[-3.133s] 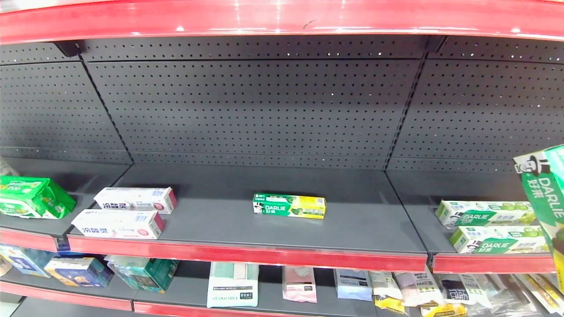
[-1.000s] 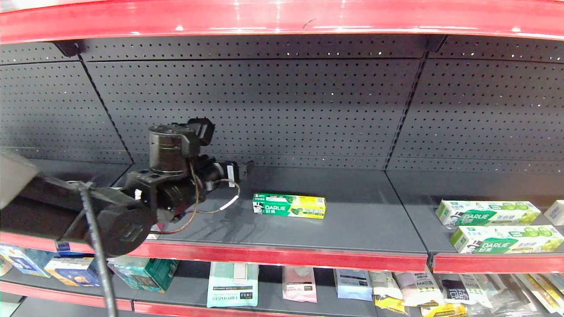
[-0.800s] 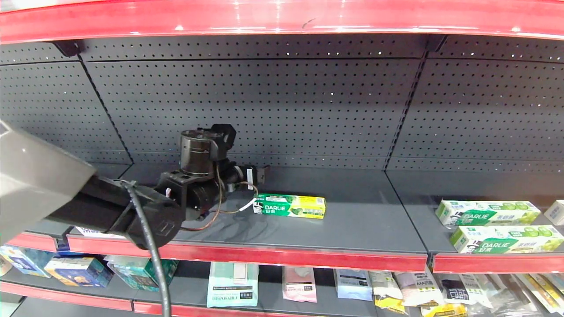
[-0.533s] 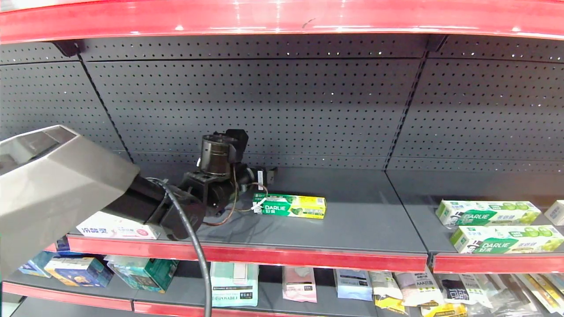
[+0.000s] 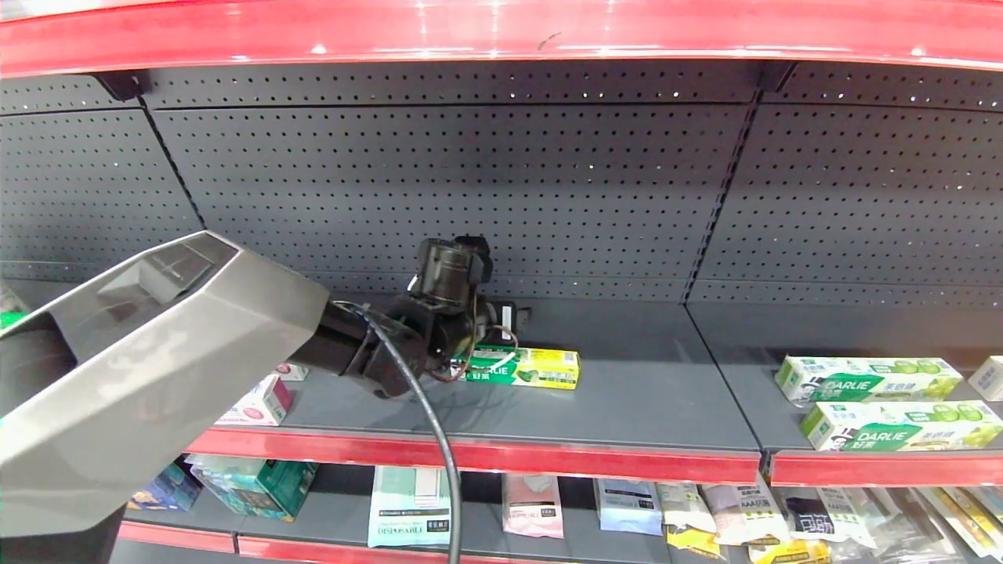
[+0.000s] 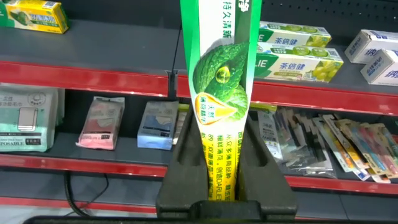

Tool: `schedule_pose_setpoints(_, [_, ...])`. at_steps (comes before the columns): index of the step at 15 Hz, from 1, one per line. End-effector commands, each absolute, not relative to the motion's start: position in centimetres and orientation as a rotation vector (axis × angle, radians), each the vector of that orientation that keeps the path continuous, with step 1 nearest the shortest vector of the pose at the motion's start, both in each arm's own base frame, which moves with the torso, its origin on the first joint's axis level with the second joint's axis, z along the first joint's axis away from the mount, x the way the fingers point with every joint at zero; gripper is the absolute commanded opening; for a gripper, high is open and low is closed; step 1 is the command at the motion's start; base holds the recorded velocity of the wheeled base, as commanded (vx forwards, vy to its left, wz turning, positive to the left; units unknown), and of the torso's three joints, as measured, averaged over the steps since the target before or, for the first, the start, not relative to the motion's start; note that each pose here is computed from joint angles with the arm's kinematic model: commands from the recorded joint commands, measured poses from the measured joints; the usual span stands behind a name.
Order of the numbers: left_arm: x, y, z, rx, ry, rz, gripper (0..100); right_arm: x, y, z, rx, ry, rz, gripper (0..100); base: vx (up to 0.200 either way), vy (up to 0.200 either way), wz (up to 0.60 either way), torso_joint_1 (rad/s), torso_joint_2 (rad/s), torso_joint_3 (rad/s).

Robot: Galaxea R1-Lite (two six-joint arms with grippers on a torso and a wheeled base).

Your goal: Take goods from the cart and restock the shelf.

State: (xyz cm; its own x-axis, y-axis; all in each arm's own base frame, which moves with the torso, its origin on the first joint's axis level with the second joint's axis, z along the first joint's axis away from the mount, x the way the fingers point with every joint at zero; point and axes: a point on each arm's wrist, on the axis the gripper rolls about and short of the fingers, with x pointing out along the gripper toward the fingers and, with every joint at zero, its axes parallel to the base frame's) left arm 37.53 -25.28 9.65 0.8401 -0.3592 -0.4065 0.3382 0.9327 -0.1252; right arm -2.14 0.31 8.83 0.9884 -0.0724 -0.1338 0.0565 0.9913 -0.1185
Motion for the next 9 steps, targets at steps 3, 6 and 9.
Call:
schedule_pose_setpoints(3, [39.0, -28.2, 8.2, -0.027, 0.449, -0.342, 100, -2.1, 0.3, 8.8, -0.123, 0.141, -0.064, 0, 0.0, 0.0, 0.0, 0.0, 0.0, 0.0])
schedule_pose_setpoints(6, [38.9, -28.8, 8.5, -0.015, 0.495, -0.328, 100, -2.1, 0.3, 8.8, -0.126, 0.143, -0.064, 0, 0.0, 0.0, 0.0, 0.0, 0.0, 0.0])
schedule_pose_setpoints(9, [39.4, -29.2, 7.5, 0.013, 0.517, -0.265, 100, -2.1, 0.3, 8.9, -0.134, 0.138, -0.062, 0, 0.0, 0.0, 0.0, 0.0, 0.0, 0.0])
